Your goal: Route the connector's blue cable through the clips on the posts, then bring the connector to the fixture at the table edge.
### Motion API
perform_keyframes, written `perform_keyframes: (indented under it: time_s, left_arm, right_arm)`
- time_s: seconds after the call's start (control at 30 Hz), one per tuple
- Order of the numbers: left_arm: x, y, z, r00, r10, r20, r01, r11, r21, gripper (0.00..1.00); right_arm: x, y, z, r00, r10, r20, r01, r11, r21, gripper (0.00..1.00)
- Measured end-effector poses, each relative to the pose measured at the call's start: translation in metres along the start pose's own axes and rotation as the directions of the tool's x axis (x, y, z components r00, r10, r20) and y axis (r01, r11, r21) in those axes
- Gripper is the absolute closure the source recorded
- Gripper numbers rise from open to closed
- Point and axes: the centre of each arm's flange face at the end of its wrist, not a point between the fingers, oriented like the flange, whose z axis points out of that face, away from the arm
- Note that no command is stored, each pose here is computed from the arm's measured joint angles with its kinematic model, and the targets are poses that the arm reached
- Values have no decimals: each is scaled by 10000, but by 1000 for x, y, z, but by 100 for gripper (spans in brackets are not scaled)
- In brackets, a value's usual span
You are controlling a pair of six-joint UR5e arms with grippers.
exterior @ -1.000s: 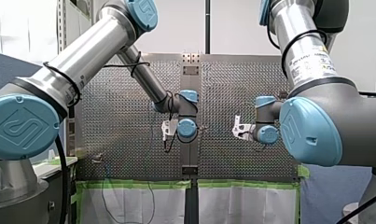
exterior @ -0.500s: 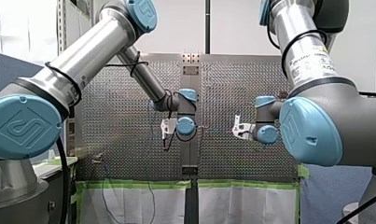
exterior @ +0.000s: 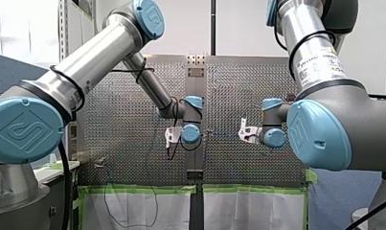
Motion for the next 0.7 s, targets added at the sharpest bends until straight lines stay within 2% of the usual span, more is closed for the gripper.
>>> perform_keyframes:
  time_s: [0.43, 0.7]
  left_arm:
    - [-29, -14, 20, 9991, -289, 298, 284, 9994, 174, 100]
    - [-31, -11, 25, 9992, -249, 304, 244, 9996, 168, 100]
  right_arm:
    - [3, 9, 3, 9999, 40, -97, -41, 9999, -150, 100]
    - [7, 19, 8, 9998, 45, -217, -51, 9996, -295, 100]
